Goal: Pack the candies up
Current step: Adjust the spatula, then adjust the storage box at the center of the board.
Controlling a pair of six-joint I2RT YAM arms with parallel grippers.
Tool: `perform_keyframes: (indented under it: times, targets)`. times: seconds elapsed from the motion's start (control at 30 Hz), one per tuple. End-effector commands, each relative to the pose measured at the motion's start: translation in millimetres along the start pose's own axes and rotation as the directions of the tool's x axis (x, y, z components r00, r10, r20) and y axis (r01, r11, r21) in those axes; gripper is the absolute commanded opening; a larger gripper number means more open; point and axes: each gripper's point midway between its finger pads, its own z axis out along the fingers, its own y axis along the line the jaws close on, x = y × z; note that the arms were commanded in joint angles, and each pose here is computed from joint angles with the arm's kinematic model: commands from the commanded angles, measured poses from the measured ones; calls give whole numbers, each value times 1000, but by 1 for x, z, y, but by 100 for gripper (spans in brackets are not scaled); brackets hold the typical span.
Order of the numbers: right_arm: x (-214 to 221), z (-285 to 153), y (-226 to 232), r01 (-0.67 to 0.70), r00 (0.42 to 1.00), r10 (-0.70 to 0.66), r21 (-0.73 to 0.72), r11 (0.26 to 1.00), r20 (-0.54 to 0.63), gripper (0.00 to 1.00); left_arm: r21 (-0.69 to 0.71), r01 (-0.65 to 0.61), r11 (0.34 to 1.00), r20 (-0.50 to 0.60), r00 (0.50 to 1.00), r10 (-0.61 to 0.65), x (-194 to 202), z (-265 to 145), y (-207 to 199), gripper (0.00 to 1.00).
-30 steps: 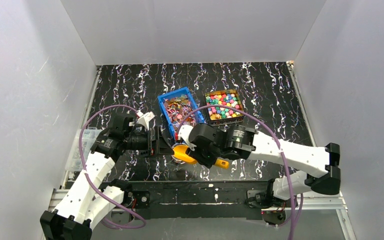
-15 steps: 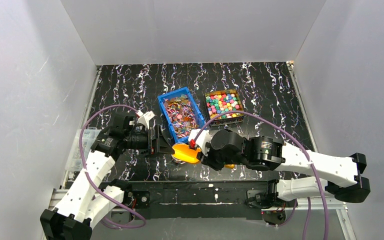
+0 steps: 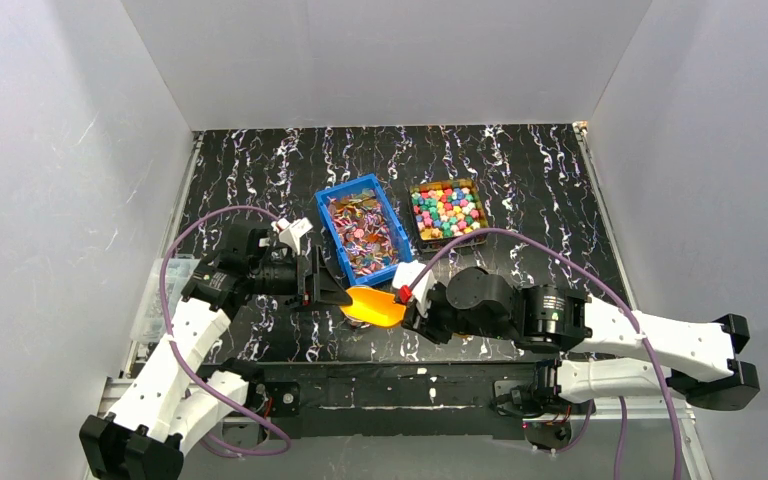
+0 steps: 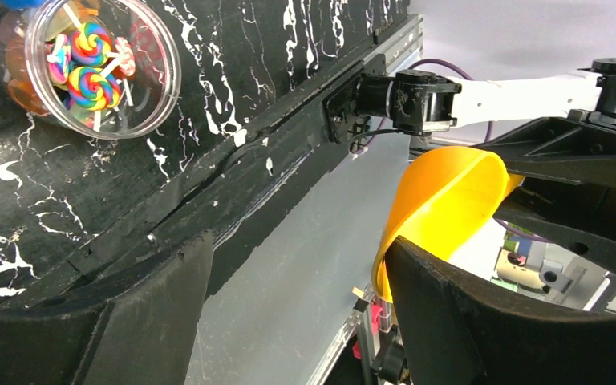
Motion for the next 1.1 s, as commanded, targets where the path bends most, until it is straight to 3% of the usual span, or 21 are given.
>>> perform_keyframes:
  times: [0.0, 0.13, 0.47, 0.67, 1.07]
  targets:
    - [-55, -22, -16, -39, 968, 20, 71, 997, 249, 1, -44, 10, 999, -5, 1000, -11, -1, 1, 8, 75]
    - [-50, -23, -21, -49, 969, 23, 98, 994, 247, 1, -42, 7, 999, -3, 1000, -7, -6, 1, 5, 75]
    - [-11, -14, -46, -90, 994, 68, 268, 959, 91, 1, -22, -35, 999, 74, 997, 37, -49, 0, -19, 85]
    - [10, -14, -72, -99, 994, 105, 448, 888, 11, 1, -48, -10, 999, 144, 989, 17, -86, 7, -23, 95]
    - [22, -34, -135, -158, 975, 224, 693, 703, -5, 1, -21, -20, 1000, 175, 984, 24, -141, 28, -48, 98]
